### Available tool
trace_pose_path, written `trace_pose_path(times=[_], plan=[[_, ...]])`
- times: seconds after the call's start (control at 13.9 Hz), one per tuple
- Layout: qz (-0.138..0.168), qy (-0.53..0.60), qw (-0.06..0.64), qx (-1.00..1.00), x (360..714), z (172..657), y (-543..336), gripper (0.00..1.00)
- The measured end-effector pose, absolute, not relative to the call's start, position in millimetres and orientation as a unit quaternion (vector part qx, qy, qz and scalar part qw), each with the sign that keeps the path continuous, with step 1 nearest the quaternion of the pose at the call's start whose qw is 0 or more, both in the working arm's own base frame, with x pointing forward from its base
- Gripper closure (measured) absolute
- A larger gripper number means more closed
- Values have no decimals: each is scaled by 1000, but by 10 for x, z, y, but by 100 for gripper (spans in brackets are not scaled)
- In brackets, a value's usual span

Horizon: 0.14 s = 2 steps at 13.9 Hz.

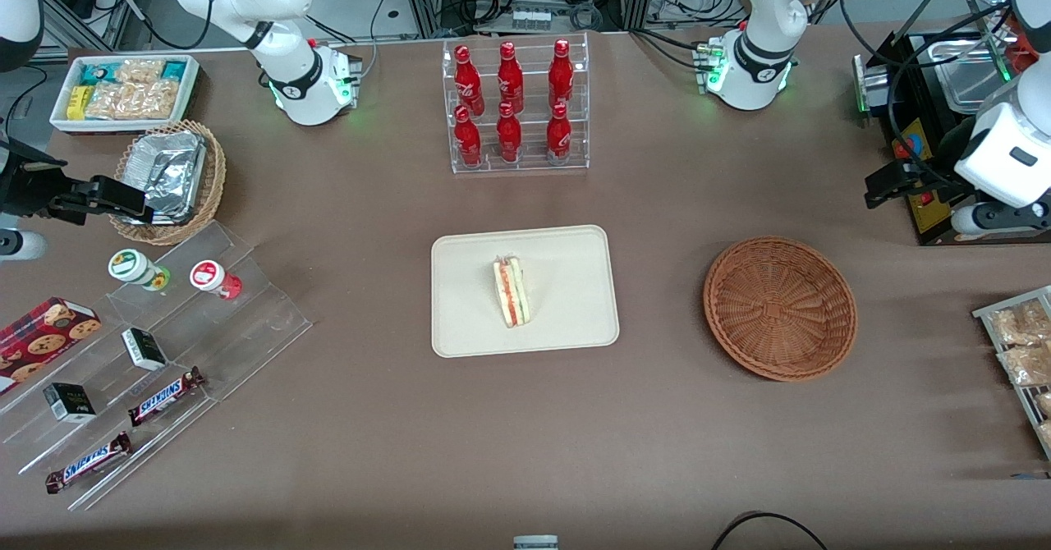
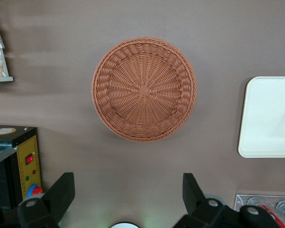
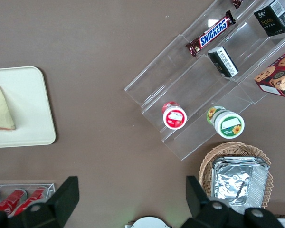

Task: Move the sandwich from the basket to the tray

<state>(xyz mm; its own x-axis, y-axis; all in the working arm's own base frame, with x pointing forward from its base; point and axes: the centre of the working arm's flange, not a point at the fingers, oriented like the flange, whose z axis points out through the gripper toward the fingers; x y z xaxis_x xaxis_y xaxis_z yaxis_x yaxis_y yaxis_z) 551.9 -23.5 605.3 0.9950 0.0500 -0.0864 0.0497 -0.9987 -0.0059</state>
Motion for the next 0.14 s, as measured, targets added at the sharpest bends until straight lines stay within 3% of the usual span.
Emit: trace_pose_path(times=[0.14], plan=[[41, -20, 0, -999, 5525, 6075, -38, 0]])
